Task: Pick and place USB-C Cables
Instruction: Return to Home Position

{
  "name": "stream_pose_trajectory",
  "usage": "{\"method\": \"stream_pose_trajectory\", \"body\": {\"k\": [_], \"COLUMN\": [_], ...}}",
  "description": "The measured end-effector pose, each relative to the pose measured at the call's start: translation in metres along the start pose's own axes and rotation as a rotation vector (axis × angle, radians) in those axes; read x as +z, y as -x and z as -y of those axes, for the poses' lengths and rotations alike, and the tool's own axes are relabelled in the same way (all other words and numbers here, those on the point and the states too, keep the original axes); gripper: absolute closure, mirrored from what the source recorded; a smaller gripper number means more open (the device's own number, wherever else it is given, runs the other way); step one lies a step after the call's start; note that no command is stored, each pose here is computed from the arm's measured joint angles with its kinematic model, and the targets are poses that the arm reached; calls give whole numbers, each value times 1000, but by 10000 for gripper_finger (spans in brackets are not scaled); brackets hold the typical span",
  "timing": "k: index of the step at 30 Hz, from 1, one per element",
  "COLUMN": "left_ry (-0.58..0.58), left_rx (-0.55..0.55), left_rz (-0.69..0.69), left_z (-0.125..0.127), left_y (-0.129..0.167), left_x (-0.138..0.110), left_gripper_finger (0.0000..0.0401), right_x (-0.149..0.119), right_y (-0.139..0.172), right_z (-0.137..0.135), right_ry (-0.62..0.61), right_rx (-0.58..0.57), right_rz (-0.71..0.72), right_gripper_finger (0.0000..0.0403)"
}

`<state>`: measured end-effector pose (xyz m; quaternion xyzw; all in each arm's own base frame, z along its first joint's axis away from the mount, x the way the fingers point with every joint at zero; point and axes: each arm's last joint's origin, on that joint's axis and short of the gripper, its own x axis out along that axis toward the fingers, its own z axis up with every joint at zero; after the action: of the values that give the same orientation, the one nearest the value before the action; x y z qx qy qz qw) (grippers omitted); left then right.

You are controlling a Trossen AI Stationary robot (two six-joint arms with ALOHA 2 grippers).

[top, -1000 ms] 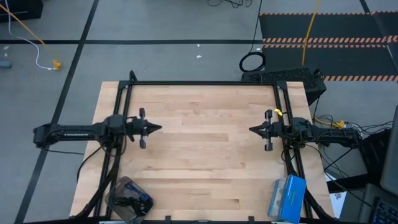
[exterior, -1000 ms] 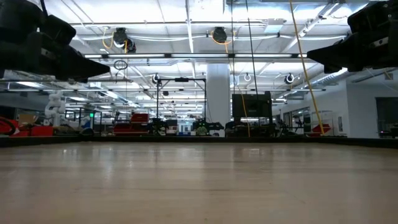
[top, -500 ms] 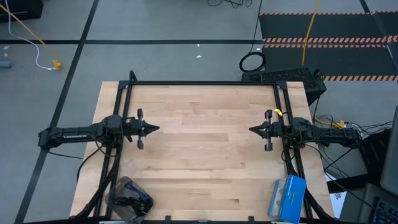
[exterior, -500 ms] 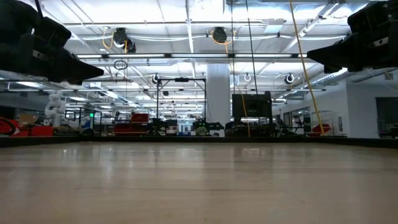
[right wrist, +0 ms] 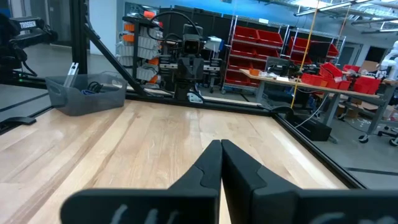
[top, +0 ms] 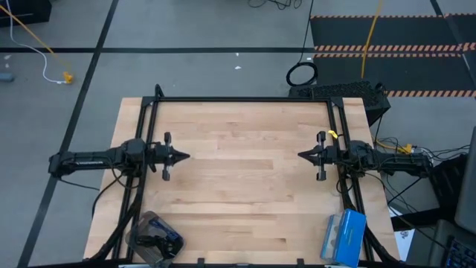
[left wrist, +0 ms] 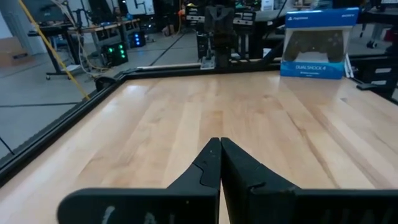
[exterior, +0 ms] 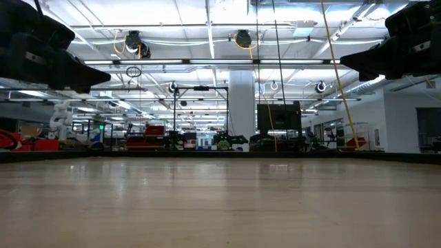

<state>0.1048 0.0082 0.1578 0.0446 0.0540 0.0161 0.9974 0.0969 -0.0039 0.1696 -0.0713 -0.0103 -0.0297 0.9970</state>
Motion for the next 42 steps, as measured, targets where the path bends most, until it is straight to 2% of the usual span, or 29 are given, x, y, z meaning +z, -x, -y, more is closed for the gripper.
{"method": "stream_pose_trajectory", "body": {"k": [15,42], "left_ry": [-32,-60], "left_rx": [-13,-8], "left_rz": [83,81], "left_z": [2,2], "left_y": [4,5], "left_x": [7,6], "left_gripper_finger": [400,399], "right_x": [0,0], "right_y": [0,0], "right_z": [0,0], "right_ry": [0,0], "right_rx": [0,0], "right_rz": [0,0], "right_gripper_finger": [403,403]}}
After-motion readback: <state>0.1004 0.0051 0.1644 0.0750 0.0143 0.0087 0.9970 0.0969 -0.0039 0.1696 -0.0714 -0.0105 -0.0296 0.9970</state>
